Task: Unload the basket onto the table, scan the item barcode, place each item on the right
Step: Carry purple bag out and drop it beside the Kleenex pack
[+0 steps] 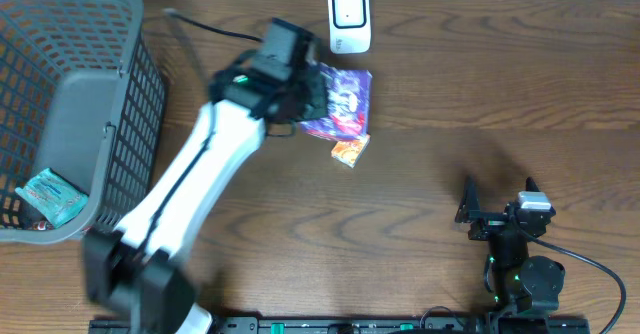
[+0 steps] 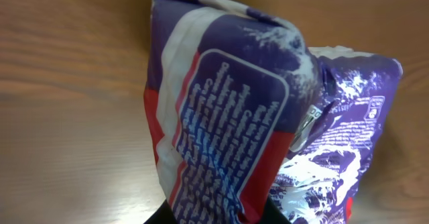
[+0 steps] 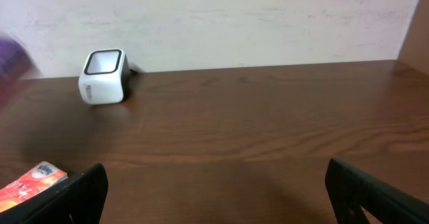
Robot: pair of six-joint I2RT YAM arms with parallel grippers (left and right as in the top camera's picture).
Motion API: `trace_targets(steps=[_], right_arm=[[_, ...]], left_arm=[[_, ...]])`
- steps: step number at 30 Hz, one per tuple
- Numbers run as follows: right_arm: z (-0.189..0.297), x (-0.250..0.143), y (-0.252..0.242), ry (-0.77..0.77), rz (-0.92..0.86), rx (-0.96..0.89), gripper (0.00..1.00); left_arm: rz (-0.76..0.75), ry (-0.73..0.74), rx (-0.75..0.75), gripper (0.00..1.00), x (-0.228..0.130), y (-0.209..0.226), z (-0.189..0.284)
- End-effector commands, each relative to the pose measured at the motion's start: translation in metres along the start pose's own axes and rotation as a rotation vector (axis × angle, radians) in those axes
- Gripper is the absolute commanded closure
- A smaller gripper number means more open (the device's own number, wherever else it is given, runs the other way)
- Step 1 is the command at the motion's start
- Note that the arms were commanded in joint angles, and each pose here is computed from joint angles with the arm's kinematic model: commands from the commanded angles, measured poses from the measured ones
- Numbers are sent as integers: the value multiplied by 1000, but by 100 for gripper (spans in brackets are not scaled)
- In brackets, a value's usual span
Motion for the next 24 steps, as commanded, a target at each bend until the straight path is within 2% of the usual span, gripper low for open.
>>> trace_targets(steps=[1,4,9,10,11,12,14,17,20,24], right_arm=[[0,0,2,-1,-10,8,1],[0,0,2,-1,-10,8,1],[0,0,2,-1,-10,8,1],[0,0,2,-1,-10,8,1],[0,0,2,-1,-10,8,1],[0,0,2,-1,-10,8,1],[0,0,2,-1,-10,8,1],[0,0,2,-1,-10,8,1],[0,0,2,-1,-10,8,1],[0,0,2,-1,-10,8,1]], left_arm=[[36,129,-61,93,-20,-17,-44],[69,204,-172,93,-30,-40,-68],[147,208,-207,92,-37,-58,-93],[145,208,-206,87,-40,-59,-97],[141,206,-200,77,-41,-60,-100],[138,197,-184,72,-42,-58,-104],[133,179,-145,68,-44,-53,-110],[124,166,-112,50,-43,-46,-112],[102,191,-168,50,-38,-52,-99],[113,172,-314,38,-12,-69,-48]])
Point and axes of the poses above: each gripper's point midway between its finger pads, its own z axis back along the fingers, its own y axis along the line the jaws close on, x = y × z, the point moved 3 cm from there along z, back along the fingers, and after that the axes turned 15 degrees about z, right-handed, at the moved point
